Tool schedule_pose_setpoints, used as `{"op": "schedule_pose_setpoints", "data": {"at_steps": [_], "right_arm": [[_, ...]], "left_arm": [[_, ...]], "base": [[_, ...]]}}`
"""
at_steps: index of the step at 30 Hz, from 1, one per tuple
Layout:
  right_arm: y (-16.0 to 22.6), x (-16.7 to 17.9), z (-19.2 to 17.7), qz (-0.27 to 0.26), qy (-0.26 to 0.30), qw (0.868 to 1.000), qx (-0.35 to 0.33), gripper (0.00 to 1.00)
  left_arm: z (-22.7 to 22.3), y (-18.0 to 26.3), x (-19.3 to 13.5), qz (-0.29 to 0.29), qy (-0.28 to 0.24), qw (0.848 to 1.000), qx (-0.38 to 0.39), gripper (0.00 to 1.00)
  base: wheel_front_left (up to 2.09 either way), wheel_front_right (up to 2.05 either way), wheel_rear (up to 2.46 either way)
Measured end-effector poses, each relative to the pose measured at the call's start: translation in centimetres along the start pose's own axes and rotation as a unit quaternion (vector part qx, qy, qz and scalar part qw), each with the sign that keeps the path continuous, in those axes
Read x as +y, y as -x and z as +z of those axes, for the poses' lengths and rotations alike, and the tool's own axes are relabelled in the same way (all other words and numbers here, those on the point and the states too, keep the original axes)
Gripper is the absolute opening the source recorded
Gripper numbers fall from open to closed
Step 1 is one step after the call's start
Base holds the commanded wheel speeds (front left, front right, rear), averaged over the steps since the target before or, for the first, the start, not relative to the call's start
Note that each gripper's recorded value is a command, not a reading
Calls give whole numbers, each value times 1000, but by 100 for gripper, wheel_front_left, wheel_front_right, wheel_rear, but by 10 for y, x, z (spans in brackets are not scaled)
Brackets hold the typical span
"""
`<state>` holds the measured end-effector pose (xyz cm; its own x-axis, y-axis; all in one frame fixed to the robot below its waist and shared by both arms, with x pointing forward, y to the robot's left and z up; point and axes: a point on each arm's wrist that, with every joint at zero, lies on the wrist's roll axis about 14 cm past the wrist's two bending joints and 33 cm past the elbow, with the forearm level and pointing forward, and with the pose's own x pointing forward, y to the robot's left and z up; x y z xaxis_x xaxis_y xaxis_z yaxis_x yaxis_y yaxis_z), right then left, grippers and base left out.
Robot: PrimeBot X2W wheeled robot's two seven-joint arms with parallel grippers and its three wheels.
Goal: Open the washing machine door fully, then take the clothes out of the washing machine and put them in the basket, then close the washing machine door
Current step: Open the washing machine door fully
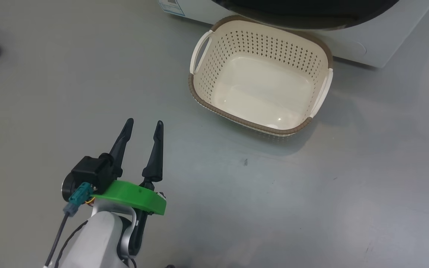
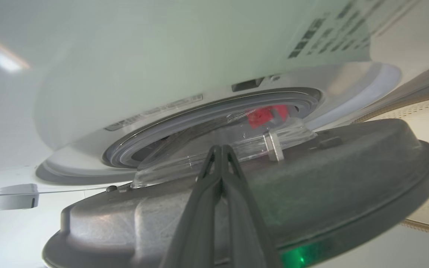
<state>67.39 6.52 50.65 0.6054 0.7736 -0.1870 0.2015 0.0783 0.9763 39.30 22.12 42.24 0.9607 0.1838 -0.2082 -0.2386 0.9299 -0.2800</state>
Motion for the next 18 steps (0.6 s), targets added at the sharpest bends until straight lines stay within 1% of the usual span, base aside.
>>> {"op": "schedule_pose_setpoints", "data": {"at_steps": [4,10,18], "right_arm": [[5,-7,-10,-14,-1,1000,11,0],[11,-6,-23,-18,-3,1000,22,0],[22,-18,-40,-27,-14,999,32,0]], "left_arm": [[5,2,-2,-3,0,1000,-6,100],[11,3,-6,-12,-5,1000,-16,100],[18,7,-12,-21,-3,999,-26,100]], "base": [[0,0,0],[0,0,0],[0,0,0]]}}
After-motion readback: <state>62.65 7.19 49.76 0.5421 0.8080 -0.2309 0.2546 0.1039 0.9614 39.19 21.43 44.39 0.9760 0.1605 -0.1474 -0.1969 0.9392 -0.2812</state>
